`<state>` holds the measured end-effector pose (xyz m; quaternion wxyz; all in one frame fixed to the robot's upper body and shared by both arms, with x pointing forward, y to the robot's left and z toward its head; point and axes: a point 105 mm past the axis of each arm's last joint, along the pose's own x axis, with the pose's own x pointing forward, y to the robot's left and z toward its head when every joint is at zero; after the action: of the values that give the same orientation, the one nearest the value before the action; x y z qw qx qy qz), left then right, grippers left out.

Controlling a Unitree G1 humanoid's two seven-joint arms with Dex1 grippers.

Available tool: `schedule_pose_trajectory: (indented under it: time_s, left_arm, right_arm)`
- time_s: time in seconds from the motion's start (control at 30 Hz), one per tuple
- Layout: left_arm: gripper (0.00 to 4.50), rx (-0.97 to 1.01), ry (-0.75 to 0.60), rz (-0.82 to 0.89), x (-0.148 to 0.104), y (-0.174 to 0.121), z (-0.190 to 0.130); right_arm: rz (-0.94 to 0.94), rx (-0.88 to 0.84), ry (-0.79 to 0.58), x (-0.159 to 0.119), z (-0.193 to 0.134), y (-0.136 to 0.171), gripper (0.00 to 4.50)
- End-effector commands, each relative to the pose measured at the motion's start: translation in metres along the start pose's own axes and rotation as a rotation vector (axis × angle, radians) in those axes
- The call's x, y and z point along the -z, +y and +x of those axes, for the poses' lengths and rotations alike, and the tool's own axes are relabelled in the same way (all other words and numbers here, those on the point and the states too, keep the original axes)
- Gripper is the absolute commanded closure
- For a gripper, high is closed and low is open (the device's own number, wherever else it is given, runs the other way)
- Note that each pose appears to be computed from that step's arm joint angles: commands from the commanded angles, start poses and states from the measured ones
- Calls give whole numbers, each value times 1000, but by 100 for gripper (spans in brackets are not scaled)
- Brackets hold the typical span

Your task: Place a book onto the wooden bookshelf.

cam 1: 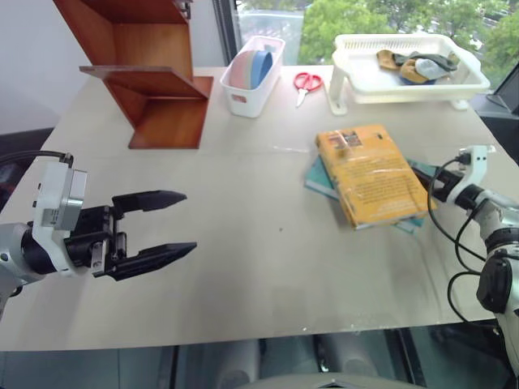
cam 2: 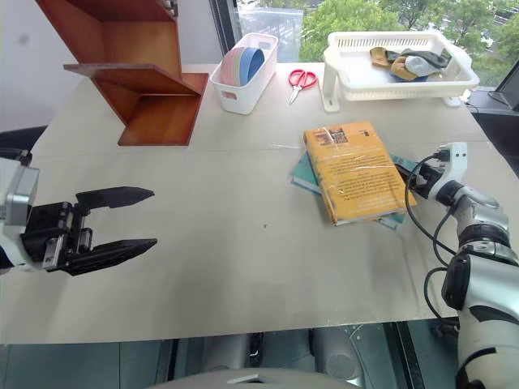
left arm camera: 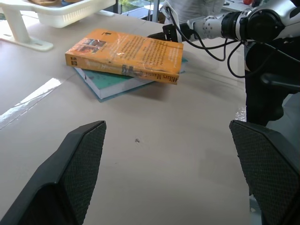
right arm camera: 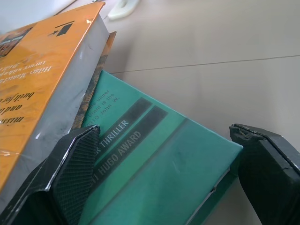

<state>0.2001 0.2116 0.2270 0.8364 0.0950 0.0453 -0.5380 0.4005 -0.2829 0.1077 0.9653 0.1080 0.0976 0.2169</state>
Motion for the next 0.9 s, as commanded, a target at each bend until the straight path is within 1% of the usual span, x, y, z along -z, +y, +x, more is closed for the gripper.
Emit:
schedule_pose_trajectory:
  time_s: [0.03,0.3,0.5,0.57,0.73,0.83,0.9]
  left_arm:
    - [7,-9,-7,20,-2,-2,-1]
    - [7,-6,0,14,-2,-1,-1]
    - [7,10,9,4,-1,-2,0]
    - [7,17,9,-7,-1,-2,0]
    - [7,24,9,-14,-2,-2,-1]
    - [7,33,18,-19,-1,-3,-1]
    - [7,35,19,-20,-2,-3,-1]
  right_arm:
    - [56,-81,85,33,6,18,0]
    - [75,-172,62,28,8,59,0]
    - [49,-218,99,31,2,81,0]
    - [37,-220,62,22,0,82,0]
    - [-2,-167,-78,-12,-8,60,0]
    - [-19,-202,-187,-38,-19,57,0]
    - [-63,-218,-216,-49,-27,52,0]
